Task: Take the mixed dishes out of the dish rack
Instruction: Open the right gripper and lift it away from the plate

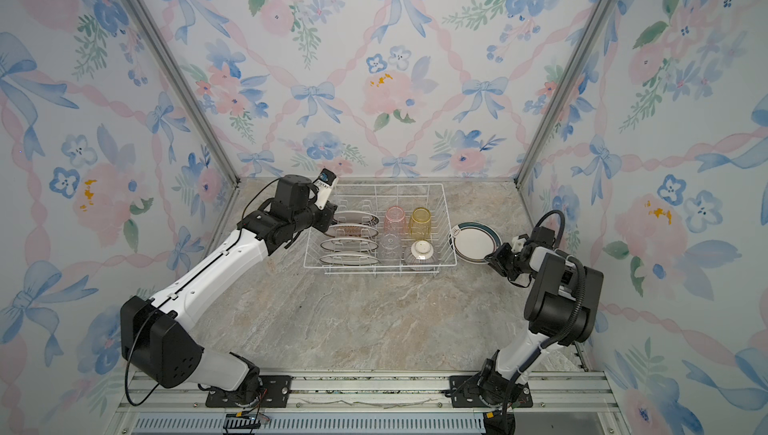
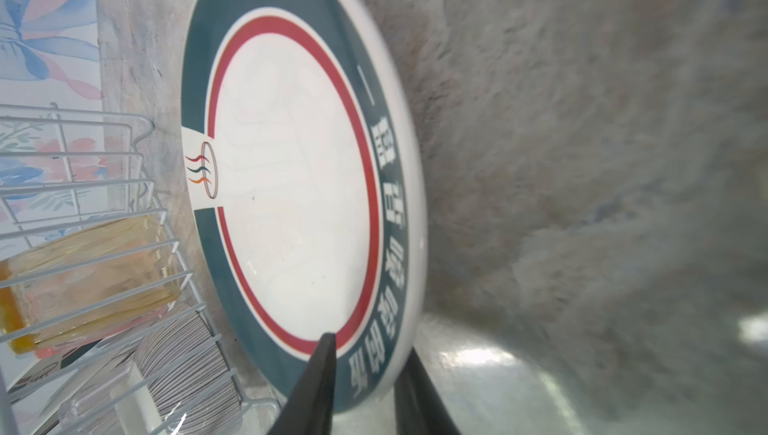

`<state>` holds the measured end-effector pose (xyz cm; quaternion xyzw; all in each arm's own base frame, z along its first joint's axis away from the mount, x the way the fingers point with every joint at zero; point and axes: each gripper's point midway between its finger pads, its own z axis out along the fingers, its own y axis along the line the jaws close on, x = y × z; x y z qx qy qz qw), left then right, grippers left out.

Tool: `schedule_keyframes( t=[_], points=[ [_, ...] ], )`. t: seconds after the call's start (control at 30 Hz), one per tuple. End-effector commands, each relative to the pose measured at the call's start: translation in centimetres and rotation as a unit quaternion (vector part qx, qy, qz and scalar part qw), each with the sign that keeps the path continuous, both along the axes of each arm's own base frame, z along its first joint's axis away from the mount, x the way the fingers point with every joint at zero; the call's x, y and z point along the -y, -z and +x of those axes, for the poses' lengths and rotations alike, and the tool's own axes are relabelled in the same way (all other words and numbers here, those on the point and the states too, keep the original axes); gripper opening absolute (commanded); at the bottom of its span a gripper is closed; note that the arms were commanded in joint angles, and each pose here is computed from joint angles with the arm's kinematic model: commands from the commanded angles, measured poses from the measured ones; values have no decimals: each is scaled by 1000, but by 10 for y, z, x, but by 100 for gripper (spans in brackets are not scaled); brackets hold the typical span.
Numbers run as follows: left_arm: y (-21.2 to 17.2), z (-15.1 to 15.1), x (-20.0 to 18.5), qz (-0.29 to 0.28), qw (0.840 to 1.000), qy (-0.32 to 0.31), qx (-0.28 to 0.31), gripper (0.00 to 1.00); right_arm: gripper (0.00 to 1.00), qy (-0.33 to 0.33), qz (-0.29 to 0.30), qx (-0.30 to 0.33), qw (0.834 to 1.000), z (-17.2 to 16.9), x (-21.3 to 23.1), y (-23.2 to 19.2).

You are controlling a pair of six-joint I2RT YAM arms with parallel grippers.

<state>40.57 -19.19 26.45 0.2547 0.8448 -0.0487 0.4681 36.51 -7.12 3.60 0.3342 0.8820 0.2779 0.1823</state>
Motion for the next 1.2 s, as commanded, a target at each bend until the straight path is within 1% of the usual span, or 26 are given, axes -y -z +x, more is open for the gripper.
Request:
schedule_keyframes(
  t=[0.0,0.13,0.23,0.33,0.37,0.4,0.43,0.47,0.5,0.57,0.67,0.8,1.0,1.17],
  points=[
    [10,-1,3,6,1000,3,-21,23,32,3,-25,-20,999,-12,9,0],
    [17,0,2,15,999,-1,-28,22,38,3,-44,-27,999,-19,14,-6],
    [23,0,2,26,999,-3,-34,22,39,7,-72,-20,997,-24,21,-23],
    [29,1,3,36,998,-3,-42,22,40,16,-115,5,993,-28,29,-56],
    [30,2,4,40,998,-2,-43,24,40,17,-128,18,991,-29,30,-70],
    [32,3,5,45,998,-2,-45,29,40,17,-142,34,989,-29,30,-86],
    [34,4,6,50,998,2,-47,29,41,15,-152,47,987,-29,28,-99],
    [38,4,9,55,997,11,-51,25,41,10,-166,61,984,-29,26,-115],
    [41,4,10,60,997,18,-55,23,41,4,-176,72,982,-28,22,-127],
    [46,7,12,72,995,25,-58,22,42,-13,-194,96,976,-27,9,-151],
    [52,11,16,88,994,38,-59,21,43,-40,-206,128,969,-22,-13,-175],
    [60,13,25,100,990,74,-65,20,43,-61,-207,154,964,-16,-36,-193],
    [65,24,31,116,987,88,-64,21,43,-72,-204,177,960,-11,-49,-204],
    [70,35,36,131,985,98,-63,21,43,-74,-206,185,958,-12,-51,-209]
  ],
)
